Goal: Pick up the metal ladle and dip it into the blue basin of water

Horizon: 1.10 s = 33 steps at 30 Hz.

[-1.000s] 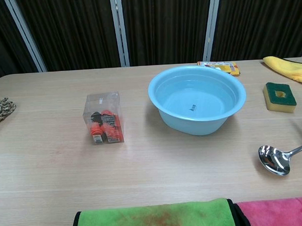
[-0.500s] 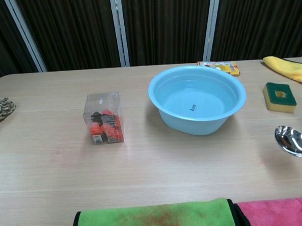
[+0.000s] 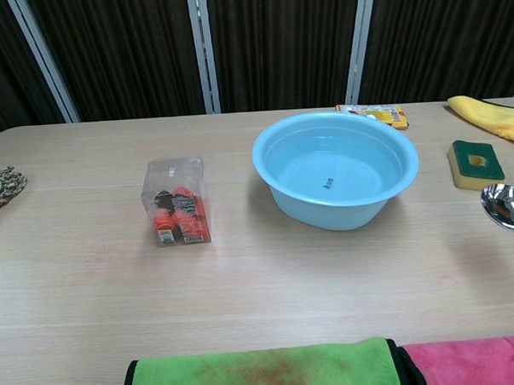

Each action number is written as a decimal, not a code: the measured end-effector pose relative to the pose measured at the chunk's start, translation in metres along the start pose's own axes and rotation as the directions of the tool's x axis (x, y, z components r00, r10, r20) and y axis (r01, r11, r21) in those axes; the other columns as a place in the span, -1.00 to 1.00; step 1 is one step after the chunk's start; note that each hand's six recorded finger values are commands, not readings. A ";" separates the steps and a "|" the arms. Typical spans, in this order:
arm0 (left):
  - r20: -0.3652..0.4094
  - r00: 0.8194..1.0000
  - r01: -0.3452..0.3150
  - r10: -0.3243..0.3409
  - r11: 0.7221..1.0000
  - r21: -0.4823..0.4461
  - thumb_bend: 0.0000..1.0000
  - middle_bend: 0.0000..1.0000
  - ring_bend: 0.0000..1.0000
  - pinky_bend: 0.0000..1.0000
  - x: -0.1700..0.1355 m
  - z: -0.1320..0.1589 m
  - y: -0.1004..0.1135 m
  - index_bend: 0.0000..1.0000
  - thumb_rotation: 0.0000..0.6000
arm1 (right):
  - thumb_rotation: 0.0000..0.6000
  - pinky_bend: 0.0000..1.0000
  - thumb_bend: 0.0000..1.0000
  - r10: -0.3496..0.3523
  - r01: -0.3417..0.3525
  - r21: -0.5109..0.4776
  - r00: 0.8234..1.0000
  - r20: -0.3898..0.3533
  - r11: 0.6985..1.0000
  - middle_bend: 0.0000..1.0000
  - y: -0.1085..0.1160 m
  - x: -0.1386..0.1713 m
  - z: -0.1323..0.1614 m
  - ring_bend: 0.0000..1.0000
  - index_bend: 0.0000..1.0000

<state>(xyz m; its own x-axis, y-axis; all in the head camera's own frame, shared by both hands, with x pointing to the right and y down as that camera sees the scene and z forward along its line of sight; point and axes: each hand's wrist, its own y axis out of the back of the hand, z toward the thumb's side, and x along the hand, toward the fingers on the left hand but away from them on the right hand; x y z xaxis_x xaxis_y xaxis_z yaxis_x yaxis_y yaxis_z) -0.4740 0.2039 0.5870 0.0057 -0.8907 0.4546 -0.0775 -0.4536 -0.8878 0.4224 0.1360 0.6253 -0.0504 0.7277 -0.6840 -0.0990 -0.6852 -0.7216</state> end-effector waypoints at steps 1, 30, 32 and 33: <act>-0.001 1.000 0.000 0.000 1.000 0.000 -0.52 -1.00 -1.00 -1.00 0.000 0.000 0.000 -1.00 1.00 | 1.00 -1.00 0.13 0.007 -0.007 0.001 1.000 0.004 1.000 -1.00 0.004 -0.002 0.000 -1.00 0.31; -0.016 1.000 0.006 -0.006 1.000 -0.007 -0.49 -1.00 -1.00 -1.00 0.004 -0.005 -0.002 -1.00 1.00 | 1.00 -1.00 0.14 0.089 -0.089 0.064 0.996 0.001 0.994 -1.00 0.089 -0.034 0.081 -1.00 0.32; -0.023 1.000 0.001 -0.001 1.000 -0.009 -0.50 -1.00 -1.00 -1.00 0.004 -0.007 -0.001 -1.00 1.00 | 1.00 -1.00 0.14 0.096 -0.096 0.059 0.995 -0.006 0.994 -1.00 0.090 -0.037 0.090 -1.00 0.32; -0.026 1.000 0.001 -0.001 1.000 -0.009 -0.50 -1.00 -1.00 -1.00 0.004 -0.007 -0.001 -1.00 1.00 | 1.00 -1.00 0.13 0.103 -0.103 0.056 0.995 -0.011 0.993 -1.00 0.090 -0.040 0.096 -1.00 0.32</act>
<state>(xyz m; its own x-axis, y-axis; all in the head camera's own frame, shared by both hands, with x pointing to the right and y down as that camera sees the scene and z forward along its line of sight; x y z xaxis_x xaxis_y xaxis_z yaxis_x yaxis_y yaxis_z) -0.4812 0.2004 0.5901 -0.0196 -0.8893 0.4569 -0.0863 -0.4538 -0.8869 0.3200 0.0489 0.5979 -0.0490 0.6525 -0.7562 -0.1489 -0.7534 -0.6405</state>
